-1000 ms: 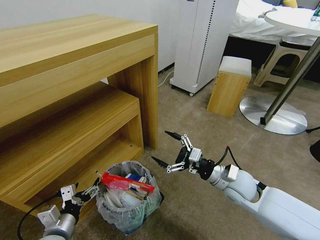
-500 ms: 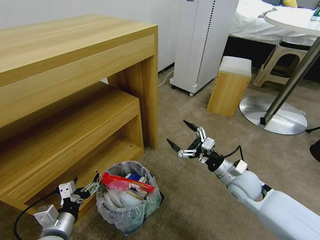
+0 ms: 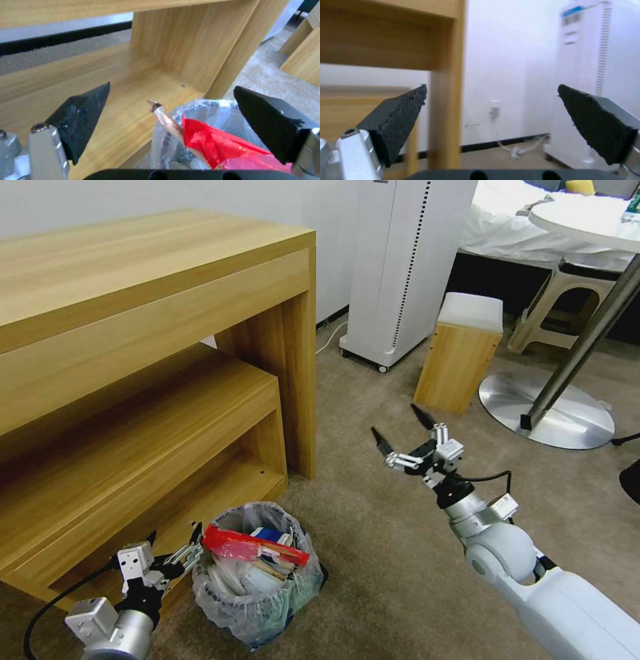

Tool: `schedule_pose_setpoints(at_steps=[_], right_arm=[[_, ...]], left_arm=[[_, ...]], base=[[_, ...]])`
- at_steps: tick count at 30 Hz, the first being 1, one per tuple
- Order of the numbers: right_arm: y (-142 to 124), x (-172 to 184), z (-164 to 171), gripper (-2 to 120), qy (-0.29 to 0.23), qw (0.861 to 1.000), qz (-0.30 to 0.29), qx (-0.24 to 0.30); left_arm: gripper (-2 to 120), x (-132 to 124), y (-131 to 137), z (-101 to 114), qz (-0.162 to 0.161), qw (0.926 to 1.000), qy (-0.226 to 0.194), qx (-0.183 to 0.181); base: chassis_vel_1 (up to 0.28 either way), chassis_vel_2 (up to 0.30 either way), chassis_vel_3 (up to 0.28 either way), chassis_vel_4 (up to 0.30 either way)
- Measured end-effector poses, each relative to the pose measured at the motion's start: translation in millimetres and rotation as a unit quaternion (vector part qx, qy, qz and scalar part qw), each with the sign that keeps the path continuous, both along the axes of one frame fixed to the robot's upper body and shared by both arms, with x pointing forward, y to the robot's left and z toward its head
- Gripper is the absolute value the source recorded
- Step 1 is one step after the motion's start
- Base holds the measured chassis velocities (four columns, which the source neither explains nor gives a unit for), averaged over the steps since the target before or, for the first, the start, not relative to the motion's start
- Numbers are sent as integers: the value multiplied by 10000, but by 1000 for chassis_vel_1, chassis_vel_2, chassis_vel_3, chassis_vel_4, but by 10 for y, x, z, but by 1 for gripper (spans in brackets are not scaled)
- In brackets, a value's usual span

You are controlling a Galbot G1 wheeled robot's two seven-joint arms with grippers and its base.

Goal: Pick up the trash bin and place the garbage on the floor into it.

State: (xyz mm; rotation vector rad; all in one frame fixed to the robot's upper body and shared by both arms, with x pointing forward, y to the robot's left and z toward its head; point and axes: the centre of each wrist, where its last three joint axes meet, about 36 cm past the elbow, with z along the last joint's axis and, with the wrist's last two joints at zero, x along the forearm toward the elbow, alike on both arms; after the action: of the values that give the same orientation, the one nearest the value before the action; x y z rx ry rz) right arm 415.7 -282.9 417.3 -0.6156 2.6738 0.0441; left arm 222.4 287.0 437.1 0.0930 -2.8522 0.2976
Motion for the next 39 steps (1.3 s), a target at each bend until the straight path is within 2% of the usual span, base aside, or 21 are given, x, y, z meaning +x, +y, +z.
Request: schedule_pose_setpoints(at_steps=[4, 7, 11, 17, 23, 31, 36, 39], right_arm=[[-27, 21, 18, 100, 75, 9992, -333, 198], [-100, 71, 97, 100, 234, 9933, -1012, 505], [-112, 81, 63, 100, 292, 9888, -1296, 677], [-152, 68, -3, 100, 299, 9847, -1537, 771], [-257, 49, -255, 100, 467, 9766, -1991, 659], [-393, -10, -489, 100, 303, 9720, -2263, 563], [-366, -89, -574, 100, 297, 9696, -2364, 563], [-273, -160, -602, 100, 547, 9637, -2534, 640]], left_arm=[[99, -10, -3, 11, 5, 10000, -13, 5], [99, -40, -4, 12, -8, 10000, -40, 87], [99, -48, -13, 18, -10, 9999, -54, 94], [98, -61, -37, 49, 8, 9999, -89, 95], [99, -98, -46, 115, 79, 9996, -101, 243], [99, -157, -80, 130, 187, 9989, -61, 418], [100, -191, -98, 156, 181, 9986, -60, 487], [100, -224, -111, 187, 173, 9984, -57, 529]], base=[[0, 0, 0, 0], [0, 0, 0, 0], [0, 0, 0, 0], [0, 0, 0, 0], [0, 0, 0, 0], [0, 0, 0, 0], [0, 0, 0, 0], [0, 0, 0, 0]])
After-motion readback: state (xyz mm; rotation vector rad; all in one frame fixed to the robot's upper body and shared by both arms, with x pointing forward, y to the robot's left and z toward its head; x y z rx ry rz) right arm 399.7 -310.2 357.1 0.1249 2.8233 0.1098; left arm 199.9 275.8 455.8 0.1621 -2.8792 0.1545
